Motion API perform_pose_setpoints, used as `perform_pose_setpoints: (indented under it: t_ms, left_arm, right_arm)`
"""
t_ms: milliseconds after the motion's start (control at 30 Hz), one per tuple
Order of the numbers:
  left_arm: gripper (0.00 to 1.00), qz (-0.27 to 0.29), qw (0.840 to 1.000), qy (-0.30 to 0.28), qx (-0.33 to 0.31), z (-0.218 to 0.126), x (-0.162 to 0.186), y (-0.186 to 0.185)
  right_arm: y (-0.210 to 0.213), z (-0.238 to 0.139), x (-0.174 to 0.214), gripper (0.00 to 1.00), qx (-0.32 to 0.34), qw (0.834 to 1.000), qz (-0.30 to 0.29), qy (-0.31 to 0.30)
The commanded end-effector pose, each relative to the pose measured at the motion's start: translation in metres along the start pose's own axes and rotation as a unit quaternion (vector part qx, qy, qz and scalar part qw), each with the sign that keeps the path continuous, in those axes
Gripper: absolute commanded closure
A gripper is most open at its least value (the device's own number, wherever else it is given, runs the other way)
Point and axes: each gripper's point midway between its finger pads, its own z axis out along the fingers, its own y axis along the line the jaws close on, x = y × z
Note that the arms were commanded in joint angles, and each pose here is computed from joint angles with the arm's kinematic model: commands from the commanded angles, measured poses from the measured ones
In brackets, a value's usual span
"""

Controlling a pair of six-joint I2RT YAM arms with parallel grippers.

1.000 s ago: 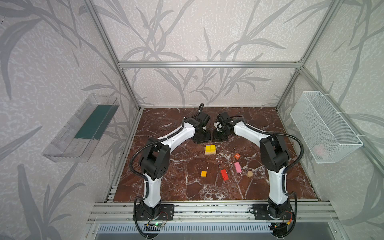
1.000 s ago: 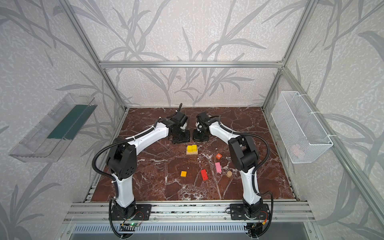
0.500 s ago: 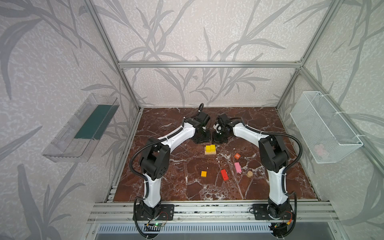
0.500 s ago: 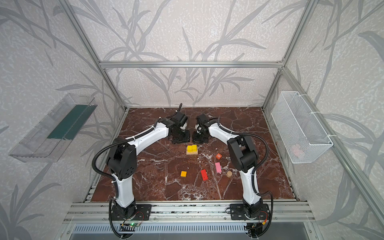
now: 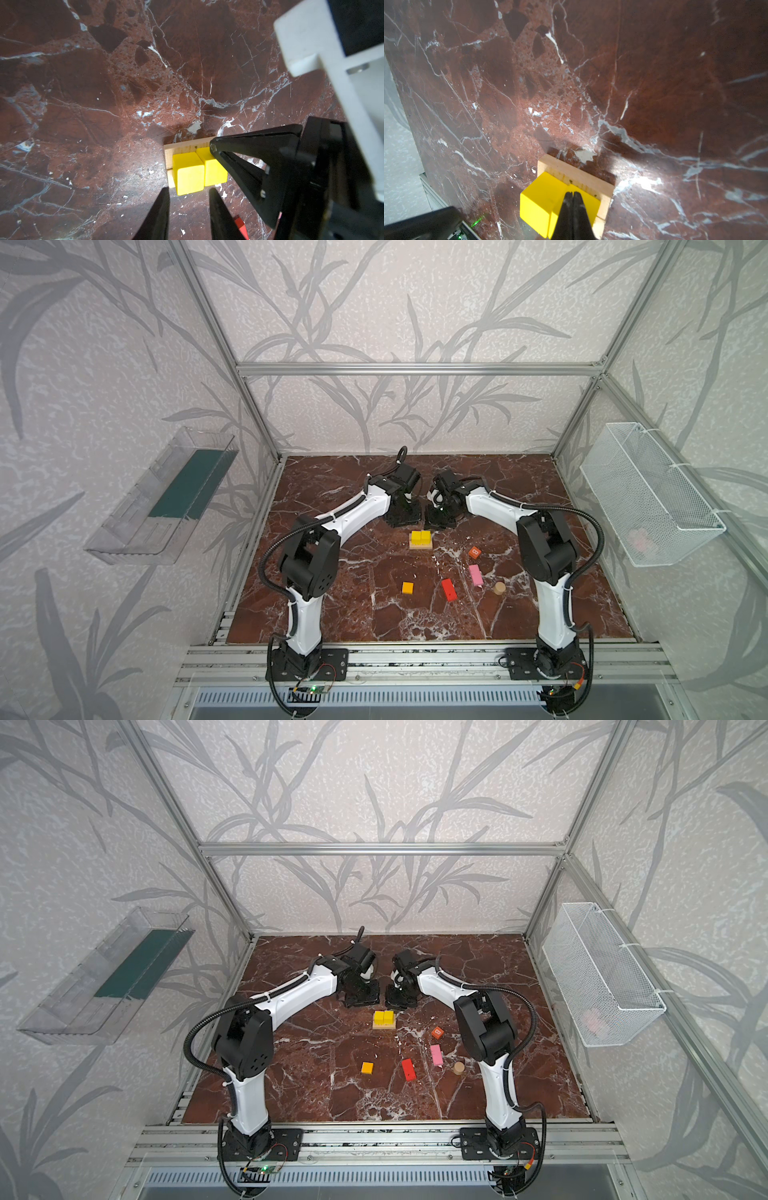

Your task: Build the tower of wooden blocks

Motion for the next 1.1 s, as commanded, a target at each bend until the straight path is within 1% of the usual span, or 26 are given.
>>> perform_pose_setpoints:
  t_ms: [0, 333, 567, 633, 733, 867, 967, 1067]
  left_arm:
    - [0.68, 0.002, 1.0, -0.013, -0.003, -0.017, -0.001, 0.002]
    - [0.68, 0.002, 1.0, -0.008, -0.005, -0.015, 0.001, 0.003]
    - [0.68, 0.002, 1.0, 0.001, -0.006, -0.009, 0.005, 0.005]
    - [0.68, 0.001, 1.0, 0.004, -0.008, -0.006, 0.006, 0.006]
    - [0.68, -0.001, 1.0, 0.011, -0.007, -0.002, 0.008, 0.007]
    - [0.68, -0.002, 1.0, 0.018, -0.005, 0.002, 0.011, 0.007]
    - [0.68, -0.006, 1.0, 0.022, -0.008, 0.006, 0.013, 0.009]
    - [0.68, -0.009, 1.0, 0.027, -0.004, 0.011, 0.015, 0.009]
  right_arm:
    - [0.0, 0.004, 0.006, 1.0, -0.001, 1.0, 0.003, 0.011]
    - [0.003, 0.002, 0.0, 1.0, 0.001, 1.0, -0.002, 0.005]
    - [0.006, -0.011, -0.011, 1.0, 0.005, 1.0, -0.007, -0.013]
    - [0.007, -0.019, -0.015, 0.95, 0.004, 1.0, -0.007, -0.023]
    - [0.01, -0.032, -0.019, 0.91, 0.003, 0.999, -0.008, -0.04]
    - [0.012, -0.046, -0.02, 0.76, 0.002, 0.998, -0.009, -0.059]
    - [0.013, -0.053, -0.016, 0.66, -0.001, 0.998, -0.007, -0.068]
    - [0.012, -0.058, -0.01, 0.61, -0.004, 0.997, -0.002, -0.073]
